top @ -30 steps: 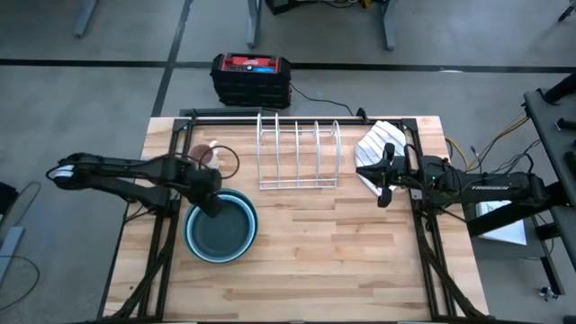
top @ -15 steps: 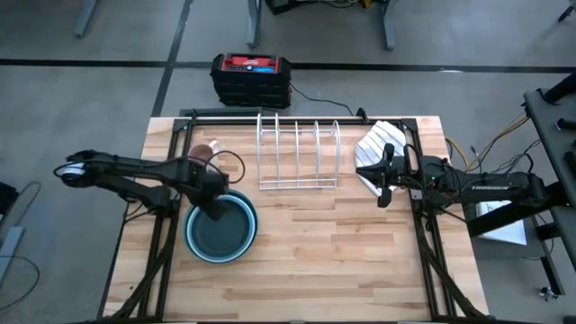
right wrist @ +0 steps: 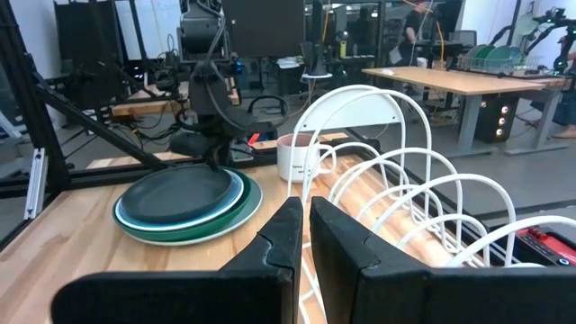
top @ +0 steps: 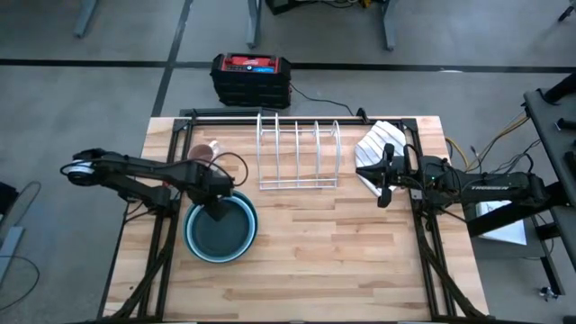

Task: Sort dishes
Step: Put the black plate in the dishwasher rack

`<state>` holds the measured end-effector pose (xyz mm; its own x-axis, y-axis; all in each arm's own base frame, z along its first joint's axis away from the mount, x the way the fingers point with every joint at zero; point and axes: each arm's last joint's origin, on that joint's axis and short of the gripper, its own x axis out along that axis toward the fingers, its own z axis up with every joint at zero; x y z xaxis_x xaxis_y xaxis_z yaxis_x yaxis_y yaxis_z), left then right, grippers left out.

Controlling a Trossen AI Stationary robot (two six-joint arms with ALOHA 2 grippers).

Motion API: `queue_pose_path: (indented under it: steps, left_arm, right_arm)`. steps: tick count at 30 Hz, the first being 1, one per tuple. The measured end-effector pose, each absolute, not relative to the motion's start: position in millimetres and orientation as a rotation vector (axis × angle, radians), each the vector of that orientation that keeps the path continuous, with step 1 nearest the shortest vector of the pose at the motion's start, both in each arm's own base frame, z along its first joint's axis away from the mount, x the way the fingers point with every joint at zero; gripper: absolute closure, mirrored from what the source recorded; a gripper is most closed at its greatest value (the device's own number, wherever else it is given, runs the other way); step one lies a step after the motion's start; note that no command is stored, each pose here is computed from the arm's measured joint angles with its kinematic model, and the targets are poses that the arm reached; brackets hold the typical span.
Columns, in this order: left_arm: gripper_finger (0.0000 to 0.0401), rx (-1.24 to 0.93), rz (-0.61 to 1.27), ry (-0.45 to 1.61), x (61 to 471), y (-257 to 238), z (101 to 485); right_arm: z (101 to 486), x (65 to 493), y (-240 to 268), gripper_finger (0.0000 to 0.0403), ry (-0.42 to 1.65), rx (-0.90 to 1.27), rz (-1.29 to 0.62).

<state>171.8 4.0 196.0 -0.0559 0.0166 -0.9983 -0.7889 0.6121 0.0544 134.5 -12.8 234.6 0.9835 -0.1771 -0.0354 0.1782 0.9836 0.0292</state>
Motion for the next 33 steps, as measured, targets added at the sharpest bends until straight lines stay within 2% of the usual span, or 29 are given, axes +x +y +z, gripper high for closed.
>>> queue_pose_path:
  steps: [17, 22, 33]
  left_arm:
    - [0.0273, -0.645, 0.77, 1.583, 180.1, 4.2, 181.3]
    - [0.0286, -0.642, 0.774, 1.592, 181.7, 4.2, 178.8]
    - [0.0287, -0.645, 0.77, 1.584, 182.7, 4.2, 178.6]
  right_arm:
    - [231.8, 134.4, -12.7, 0.0384, 0.06, 0.031, -0.179]
    - [231.7, 134.4, -12.8, 0.0384, 0.061, 0.031, -0.179]
    - [231.5, 134.3, -12.8, 0.0384, 0.063, 0.031, -0.179]
